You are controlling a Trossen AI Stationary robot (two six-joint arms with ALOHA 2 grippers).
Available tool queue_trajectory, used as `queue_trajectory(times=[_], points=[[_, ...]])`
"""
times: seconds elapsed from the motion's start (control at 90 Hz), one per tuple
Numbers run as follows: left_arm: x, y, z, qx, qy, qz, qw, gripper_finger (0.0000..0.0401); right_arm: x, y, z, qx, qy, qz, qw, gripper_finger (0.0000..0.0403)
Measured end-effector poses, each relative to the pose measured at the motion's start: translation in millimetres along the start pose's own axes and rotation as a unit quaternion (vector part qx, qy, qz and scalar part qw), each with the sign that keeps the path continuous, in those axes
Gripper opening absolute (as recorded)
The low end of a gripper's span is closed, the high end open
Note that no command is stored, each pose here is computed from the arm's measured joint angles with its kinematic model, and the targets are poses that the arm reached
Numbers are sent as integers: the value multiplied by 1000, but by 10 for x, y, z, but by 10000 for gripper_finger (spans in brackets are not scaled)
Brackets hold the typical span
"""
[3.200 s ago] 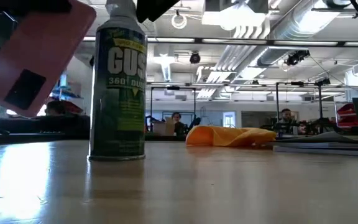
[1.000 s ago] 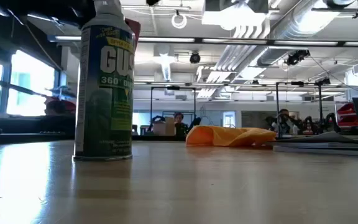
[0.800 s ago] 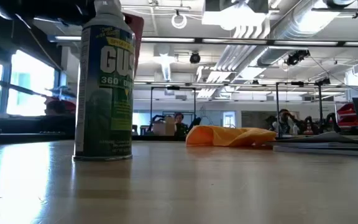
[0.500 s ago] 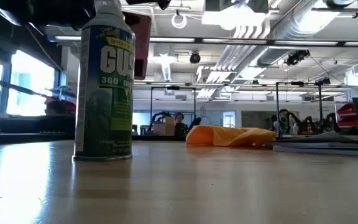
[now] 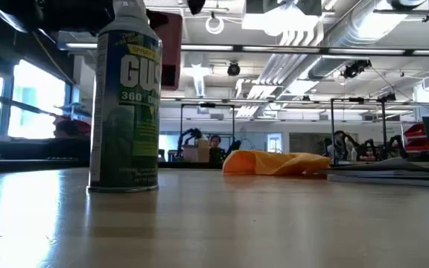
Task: Apply microfiber cloth
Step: Spray the front and back of the cellphone using the spray bottle
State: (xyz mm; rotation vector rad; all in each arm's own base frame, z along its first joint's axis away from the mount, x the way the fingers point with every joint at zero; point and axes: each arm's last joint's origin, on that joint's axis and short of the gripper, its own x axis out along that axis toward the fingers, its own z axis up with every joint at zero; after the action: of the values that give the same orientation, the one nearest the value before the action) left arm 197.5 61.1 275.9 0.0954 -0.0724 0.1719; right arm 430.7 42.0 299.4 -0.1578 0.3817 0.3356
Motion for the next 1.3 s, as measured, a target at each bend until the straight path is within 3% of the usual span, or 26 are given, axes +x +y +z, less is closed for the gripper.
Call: queue_trajectory(times=[0.1, 0.256, 0.644, 1.3], points=[[23, -1, -37, -5, 10, -2, 1000, 12, 59, -24, -158, 12, 10, 11, 1000, 0], [55, 1, -65, -10, 13, -3, 1000, 12, 18, -87, -101, -11, -21, 25, 999, 0], [68, 1, -84, -19, 18, -3, 1000, 12, 175, -144, -280, -1, -6, 55, 998, 0], [68, 1, -90, -19, 21, -3, 1000, 12, 160, -130, -275, 4, -4, 69, 998, 0]])
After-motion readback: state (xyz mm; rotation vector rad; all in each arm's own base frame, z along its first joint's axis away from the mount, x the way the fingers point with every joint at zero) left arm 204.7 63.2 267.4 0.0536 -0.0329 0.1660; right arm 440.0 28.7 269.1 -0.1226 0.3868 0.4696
